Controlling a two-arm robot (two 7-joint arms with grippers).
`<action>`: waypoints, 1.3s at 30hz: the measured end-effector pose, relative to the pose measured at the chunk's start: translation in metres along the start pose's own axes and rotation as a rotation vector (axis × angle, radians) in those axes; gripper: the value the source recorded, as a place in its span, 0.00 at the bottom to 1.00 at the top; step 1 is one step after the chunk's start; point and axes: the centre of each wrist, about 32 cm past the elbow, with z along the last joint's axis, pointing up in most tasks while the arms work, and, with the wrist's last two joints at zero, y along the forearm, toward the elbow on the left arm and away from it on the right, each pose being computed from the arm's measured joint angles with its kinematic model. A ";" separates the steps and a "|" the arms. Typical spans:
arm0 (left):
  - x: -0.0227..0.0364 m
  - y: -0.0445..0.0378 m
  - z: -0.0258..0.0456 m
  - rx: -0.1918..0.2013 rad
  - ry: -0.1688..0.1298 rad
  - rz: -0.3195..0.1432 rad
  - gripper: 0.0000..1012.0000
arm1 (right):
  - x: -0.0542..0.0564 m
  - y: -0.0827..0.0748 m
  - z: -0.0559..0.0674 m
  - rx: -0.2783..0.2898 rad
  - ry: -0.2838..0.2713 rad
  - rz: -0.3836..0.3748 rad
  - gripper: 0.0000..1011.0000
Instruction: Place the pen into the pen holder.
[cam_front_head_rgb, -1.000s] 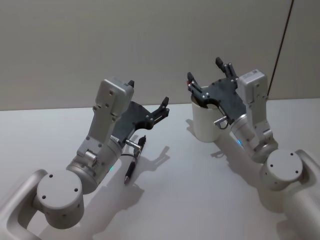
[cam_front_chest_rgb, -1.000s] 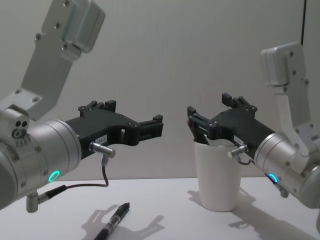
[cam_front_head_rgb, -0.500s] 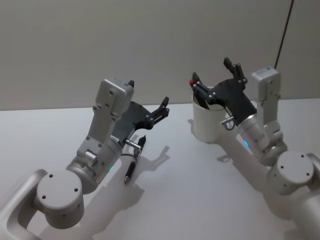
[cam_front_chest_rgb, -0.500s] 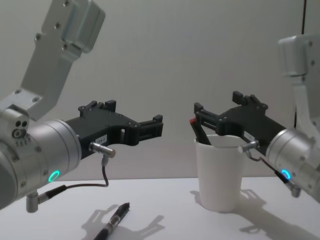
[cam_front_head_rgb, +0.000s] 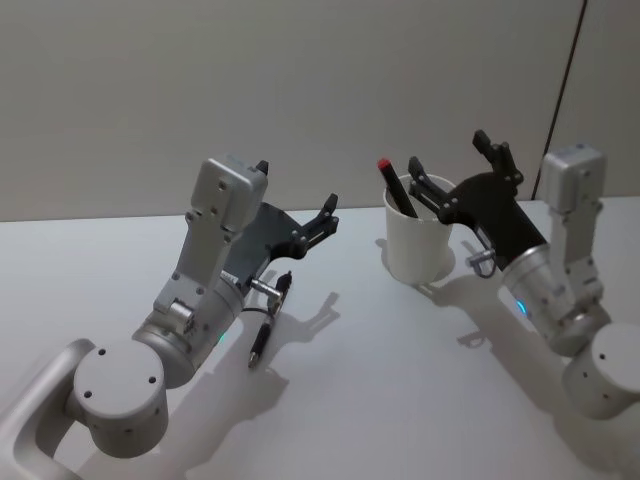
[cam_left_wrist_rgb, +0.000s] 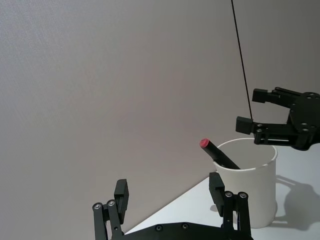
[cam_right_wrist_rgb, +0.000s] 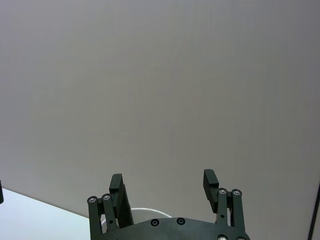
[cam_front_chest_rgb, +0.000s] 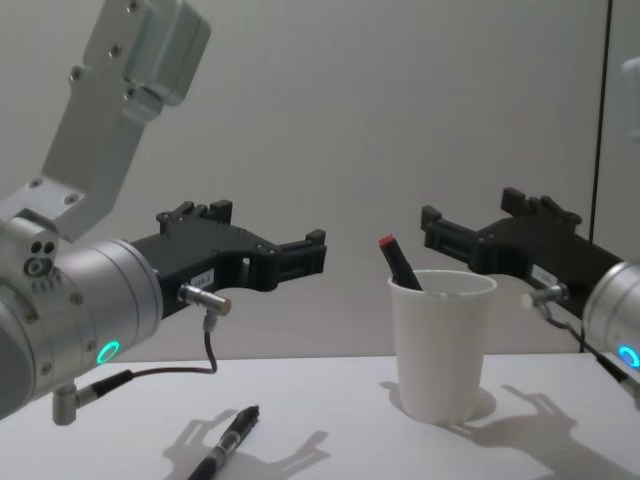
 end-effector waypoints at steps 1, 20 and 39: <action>0.0000 0.0000 0.0000 0.000 0.000 0.000 0.99 | 0.000 -0.002 0.001 -0.004 0.003 -0.003 0.99; 0.0000 0.0000 0.0000 0.000 0.000 0.000 0.99 | 0.005 -0.028 0.012 -0.051 0.025 -0.039 0.99; 0.0000 0.0000 0.0000 0.000 0.000 0.000 0.99 | 0.014 -0.077 0.042 -0.168 0.059 -0.083 0.99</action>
